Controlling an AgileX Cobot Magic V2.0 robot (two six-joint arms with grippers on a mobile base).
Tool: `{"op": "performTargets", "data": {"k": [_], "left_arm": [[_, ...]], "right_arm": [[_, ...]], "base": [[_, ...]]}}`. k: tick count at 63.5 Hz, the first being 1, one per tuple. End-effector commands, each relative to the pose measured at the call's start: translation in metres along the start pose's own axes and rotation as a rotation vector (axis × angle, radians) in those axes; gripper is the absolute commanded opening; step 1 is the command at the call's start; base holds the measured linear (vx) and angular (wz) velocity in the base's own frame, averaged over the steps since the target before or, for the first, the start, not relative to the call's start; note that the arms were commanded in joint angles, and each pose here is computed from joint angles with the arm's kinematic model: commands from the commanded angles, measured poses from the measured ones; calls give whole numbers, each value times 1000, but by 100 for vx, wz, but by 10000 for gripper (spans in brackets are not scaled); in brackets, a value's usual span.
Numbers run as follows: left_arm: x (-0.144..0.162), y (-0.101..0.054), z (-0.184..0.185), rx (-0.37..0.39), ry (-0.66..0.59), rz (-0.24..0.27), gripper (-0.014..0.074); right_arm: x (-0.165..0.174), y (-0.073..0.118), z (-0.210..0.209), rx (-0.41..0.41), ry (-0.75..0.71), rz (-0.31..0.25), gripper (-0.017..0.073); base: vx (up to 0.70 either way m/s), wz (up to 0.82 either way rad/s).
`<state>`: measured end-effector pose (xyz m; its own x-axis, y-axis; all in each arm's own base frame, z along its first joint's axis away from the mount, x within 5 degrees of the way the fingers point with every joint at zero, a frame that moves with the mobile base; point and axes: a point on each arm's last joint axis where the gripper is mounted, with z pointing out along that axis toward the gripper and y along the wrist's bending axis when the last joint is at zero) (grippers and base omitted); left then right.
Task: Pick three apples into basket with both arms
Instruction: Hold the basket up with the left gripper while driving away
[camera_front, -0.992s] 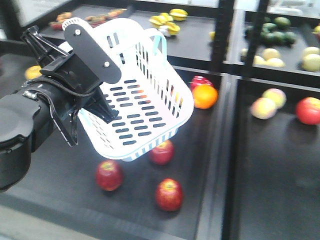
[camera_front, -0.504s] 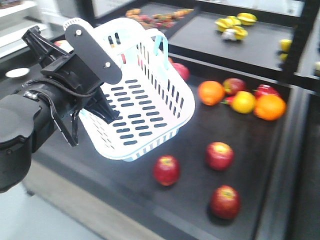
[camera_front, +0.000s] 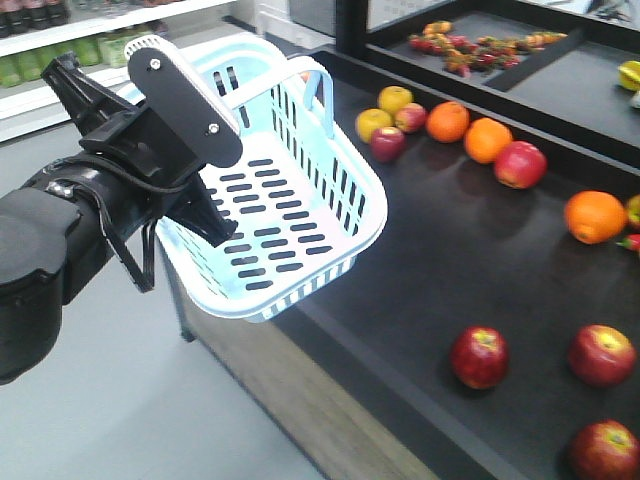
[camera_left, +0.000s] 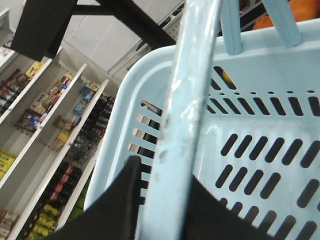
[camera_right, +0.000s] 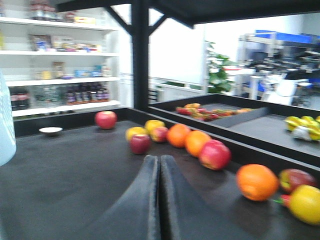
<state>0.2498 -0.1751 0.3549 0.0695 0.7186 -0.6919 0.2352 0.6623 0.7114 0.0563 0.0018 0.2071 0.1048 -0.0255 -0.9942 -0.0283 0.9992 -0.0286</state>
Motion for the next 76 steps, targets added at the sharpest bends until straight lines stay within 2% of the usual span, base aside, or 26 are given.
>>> {"op": "performTargets", "data": {"k": [1,76], "left_arm": [[-12,22,-11,-81,-53,-5,-7],[-12,22,-11,-81,-53,-5,-7]], "right_arm": [[-3,0,0,2,-63,-9,-9],[-3,0,0,2,-63,-9,-9]], "base": [[-2,48],[-2,46]]}}
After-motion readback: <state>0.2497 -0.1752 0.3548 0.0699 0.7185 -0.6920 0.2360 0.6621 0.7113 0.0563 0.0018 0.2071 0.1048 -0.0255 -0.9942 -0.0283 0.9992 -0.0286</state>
